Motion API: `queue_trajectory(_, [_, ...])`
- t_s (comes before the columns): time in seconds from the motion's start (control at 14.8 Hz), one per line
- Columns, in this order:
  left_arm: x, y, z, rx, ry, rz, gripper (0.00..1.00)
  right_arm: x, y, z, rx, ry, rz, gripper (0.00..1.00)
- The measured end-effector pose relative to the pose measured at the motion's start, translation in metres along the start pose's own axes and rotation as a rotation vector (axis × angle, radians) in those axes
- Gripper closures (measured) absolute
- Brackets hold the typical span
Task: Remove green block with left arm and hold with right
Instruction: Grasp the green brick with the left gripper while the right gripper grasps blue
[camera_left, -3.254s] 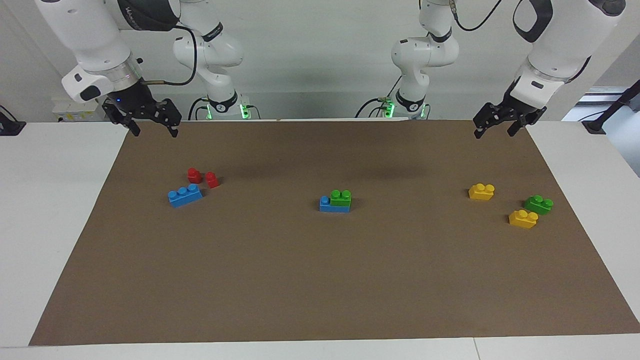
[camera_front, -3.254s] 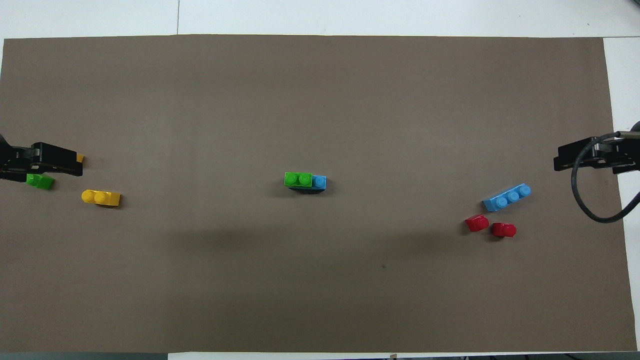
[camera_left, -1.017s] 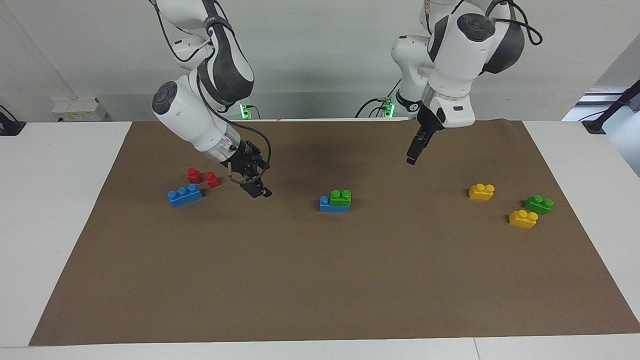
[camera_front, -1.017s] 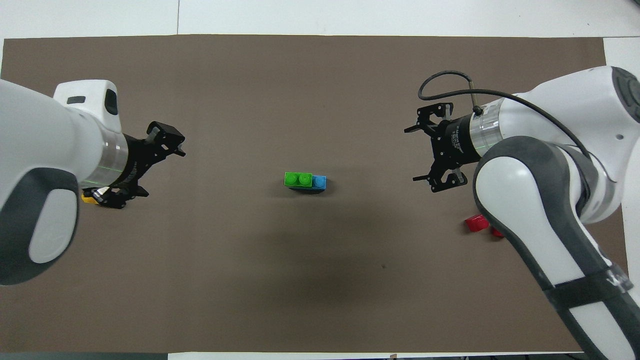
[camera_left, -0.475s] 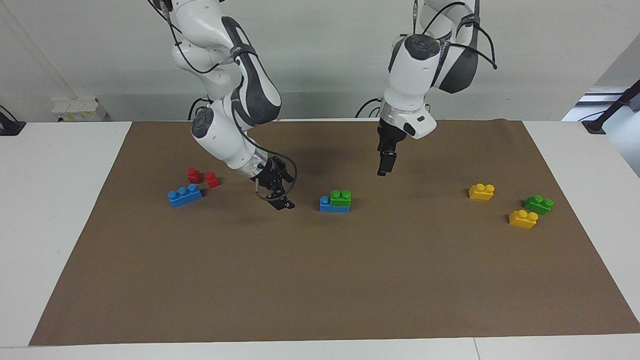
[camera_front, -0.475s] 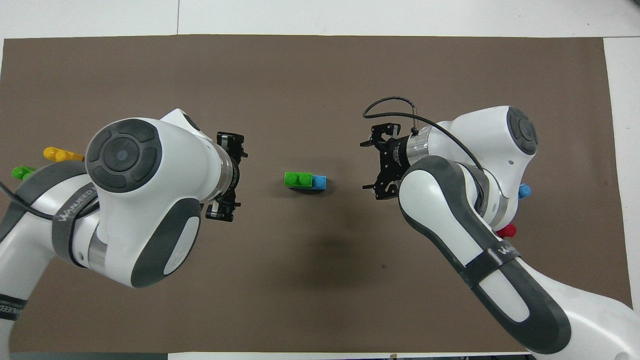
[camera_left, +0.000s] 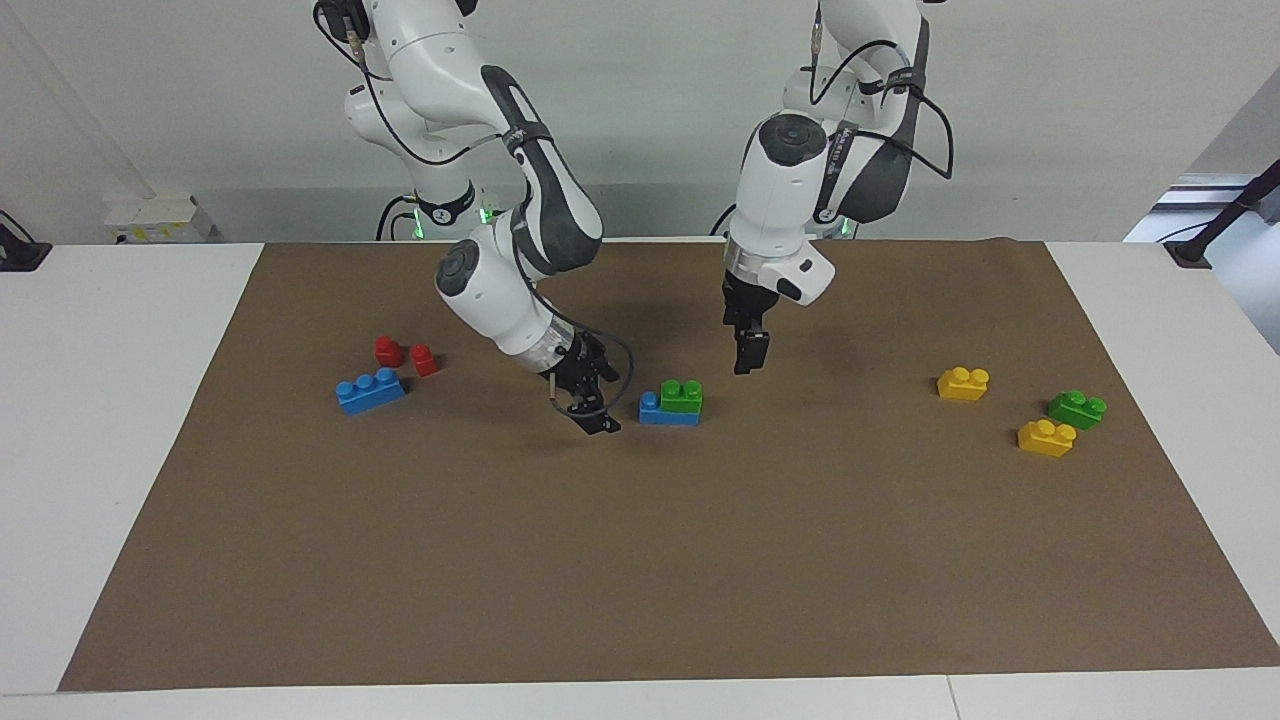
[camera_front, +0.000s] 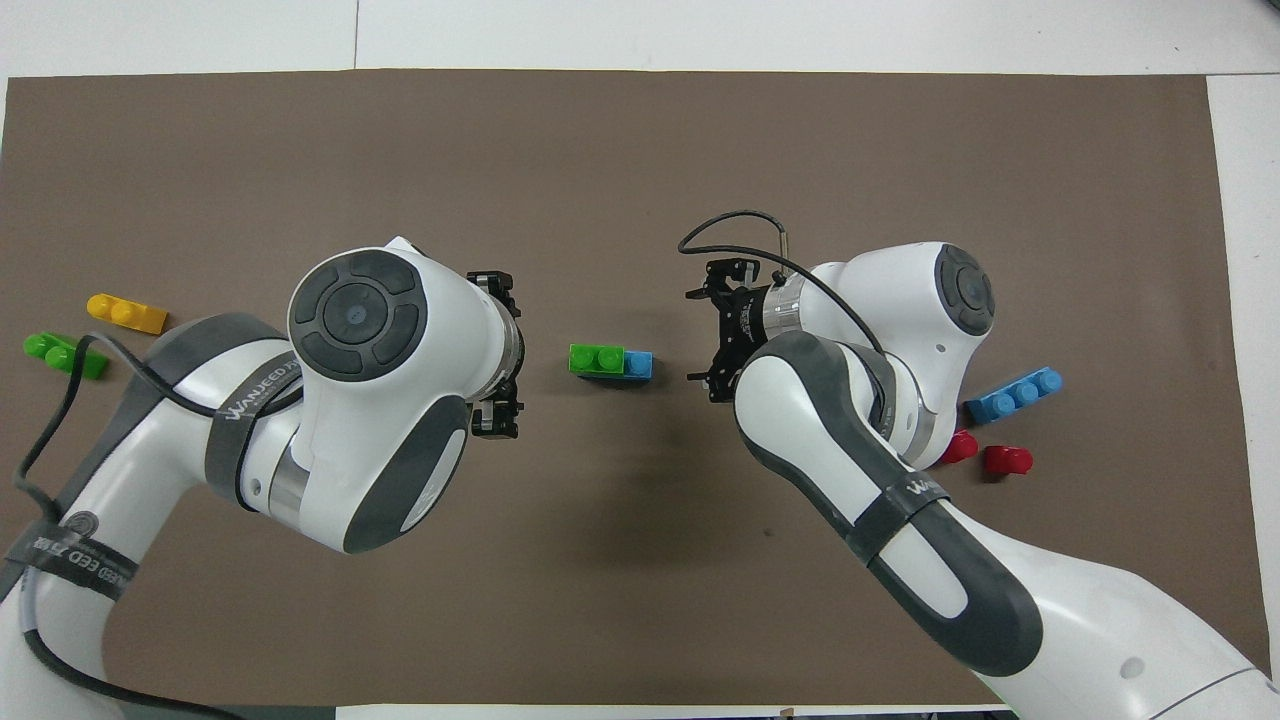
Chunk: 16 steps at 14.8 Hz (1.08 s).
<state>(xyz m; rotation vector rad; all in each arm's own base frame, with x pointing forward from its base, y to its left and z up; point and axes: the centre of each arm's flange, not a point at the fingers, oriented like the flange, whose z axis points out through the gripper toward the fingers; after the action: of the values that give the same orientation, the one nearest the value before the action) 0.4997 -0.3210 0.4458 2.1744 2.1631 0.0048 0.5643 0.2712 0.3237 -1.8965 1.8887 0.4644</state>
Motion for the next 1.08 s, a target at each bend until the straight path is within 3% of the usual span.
queue_trajectory(0.68, [-0.022, 0.002, 0.033, -0.031, -0.004, -0.038, 0.00, -0.005, 0.016, 0.059, 0.025, 0.035, -0.007, 0.02])
queue_trajectory(1.08, [-0.041, -0.004, 0.066, -0.020, 0.002, -0.080, 0.00, -0.011, 0.020, 0.066, 0.032, 0.027, -0.001, 0.00])
